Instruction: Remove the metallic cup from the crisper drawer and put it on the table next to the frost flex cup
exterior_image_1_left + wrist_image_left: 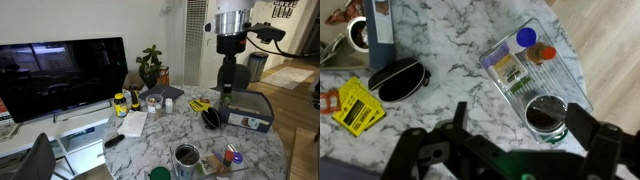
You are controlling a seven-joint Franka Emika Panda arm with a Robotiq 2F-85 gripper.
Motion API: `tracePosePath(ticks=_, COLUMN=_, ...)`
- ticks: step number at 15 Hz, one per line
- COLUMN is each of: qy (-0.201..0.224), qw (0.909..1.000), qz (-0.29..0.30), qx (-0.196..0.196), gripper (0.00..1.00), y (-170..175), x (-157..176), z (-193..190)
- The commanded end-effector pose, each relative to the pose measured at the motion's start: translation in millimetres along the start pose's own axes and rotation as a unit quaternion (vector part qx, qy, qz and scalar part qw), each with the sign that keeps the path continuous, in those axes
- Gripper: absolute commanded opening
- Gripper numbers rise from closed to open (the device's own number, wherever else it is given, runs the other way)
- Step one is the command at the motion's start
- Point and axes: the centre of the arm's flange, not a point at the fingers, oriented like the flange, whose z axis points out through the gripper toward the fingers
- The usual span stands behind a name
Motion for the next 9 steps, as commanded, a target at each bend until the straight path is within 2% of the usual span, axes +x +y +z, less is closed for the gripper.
tracePosePath(ticks=1, qy=-0.047, qw=0.9950, qz=0.056, qx=0.068, gripper=1.00, y=-14.3, x=15.2, z=82.7)
tracePosePath(ticks=4, qy=-0.054, qw=0.9838, qz=0.101, qx=0.138, gripper=1.00, y=-33.6, x=10.3, z=135.9)
tracePosePath(ticks=5, qy=-0.057, qw=0.9904, qz=0.080, qx=0.097, gripper=1.00, y=-18.2, x=13.3, z=106.7)
tracePosePath(ticks=7, qy=-0.065, qw=0.9893, qz=0.082, qx=0.101, gripper=1.00, y=-20.4, x=15.0, z=121.7)
tracePosePath(ticks=9, qy=-0.057, qw=0.9897, qz=0.082, qx=0.102, gripper=1.00, y=-19.3, x=18.2, z=113.4)
